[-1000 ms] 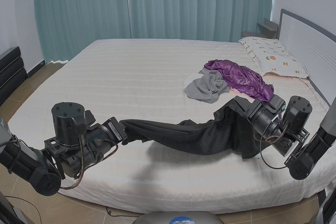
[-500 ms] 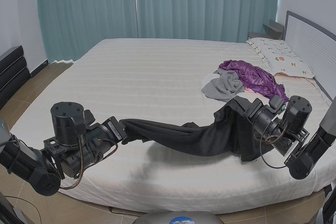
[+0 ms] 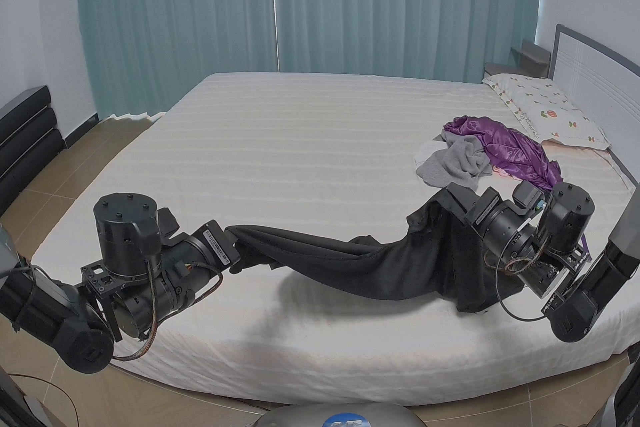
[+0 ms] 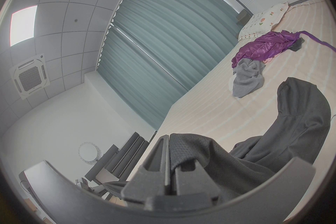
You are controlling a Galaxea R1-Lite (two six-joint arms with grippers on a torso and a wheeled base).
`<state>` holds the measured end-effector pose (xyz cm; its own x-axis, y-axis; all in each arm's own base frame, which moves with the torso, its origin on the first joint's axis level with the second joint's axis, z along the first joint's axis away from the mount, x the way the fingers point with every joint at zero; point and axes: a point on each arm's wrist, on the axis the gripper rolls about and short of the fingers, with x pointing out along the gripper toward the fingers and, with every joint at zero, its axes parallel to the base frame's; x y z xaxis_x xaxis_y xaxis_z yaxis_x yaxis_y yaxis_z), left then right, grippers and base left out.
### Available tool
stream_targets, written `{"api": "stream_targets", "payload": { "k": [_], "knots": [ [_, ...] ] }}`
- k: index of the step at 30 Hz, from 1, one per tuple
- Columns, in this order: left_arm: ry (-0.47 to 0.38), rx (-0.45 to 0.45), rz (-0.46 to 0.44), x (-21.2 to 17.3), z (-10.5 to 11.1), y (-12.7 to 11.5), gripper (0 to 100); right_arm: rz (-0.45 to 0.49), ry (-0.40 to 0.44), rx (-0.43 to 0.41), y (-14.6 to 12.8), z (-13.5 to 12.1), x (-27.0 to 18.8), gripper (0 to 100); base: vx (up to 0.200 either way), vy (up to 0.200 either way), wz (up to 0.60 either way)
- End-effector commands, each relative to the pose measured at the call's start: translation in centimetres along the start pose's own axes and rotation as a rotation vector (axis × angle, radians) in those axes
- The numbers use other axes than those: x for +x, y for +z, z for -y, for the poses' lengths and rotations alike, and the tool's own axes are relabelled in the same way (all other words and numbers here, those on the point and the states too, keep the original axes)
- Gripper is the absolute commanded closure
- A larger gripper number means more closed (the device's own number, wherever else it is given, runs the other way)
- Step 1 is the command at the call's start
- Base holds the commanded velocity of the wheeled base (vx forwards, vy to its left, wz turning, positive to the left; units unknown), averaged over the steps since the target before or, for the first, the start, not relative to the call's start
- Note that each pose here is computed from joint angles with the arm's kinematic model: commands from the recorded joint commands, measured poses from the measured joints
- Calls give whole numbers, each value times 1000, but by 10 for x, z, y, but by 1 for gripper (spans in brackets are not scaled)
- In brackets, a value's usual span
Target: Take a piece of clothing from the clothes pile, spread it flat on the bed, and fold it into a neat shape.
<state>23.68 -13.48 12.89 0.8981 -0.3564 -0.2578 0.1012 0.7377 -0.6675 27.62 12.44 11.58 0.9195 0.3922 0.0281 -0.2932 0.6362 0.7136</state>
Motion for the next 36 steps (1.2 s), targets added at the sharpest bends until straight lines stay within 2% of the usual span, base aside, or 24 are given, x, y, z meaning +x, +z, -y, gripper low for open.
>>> {"api": "stream_targets", "payload": {
  "k": [1, 7, 10, 16, 21, 23, 29, 31, 33, 36],
  "knots": [
    [-7, -1, 6, -3, 1, 1, 100, 2, 2, 0, 1, -1, -1, 100, 0, 0, 0],
    [-9, -5, 10, -6, 2, 3, 100, 13, -7, -3, 4, 1, -5, 100, 0, 0, 0],
    [-11, -7, 12, -9, 2, 4, 100, -18, -24, -2, -2, 3, -12, 100, 0, 0, 0],
    [12, 8, -31, -17, -5, -7, 100, -11, -33, -2, 3, -1, -32, 100, -200, 0, 0],
    [17, 12, -5, -31, -4, -6, 100, 7, 10, -11, 12, -16, -58, 100, -200, 0, 0],
    [18, 39, 16, -42, -4, -5, 100, 26, 58, -43, 18, -28, -76, 100, -100, 0, 0],
    [-1, 95, 114, -67, 9, 15, 100, 122, 169, -56, 45, -57, -108, 100, 0, 0, 0],
    [-12, 140, 134, -78, 18, 26, 100, 166, 199, -93, 60, -70, -116, 100, 0, 0, 0],
    [-20, 147, 156, -86, 26, 38, 100, 211, 223, -114, 73, -82, -122, 100, 0, 0, 0],
    [-38, 140, 178, -98, 42, 57, 100, 272, 197, -145, 91, -97, -123, 100, 0, 0, 0]
  ]
}}
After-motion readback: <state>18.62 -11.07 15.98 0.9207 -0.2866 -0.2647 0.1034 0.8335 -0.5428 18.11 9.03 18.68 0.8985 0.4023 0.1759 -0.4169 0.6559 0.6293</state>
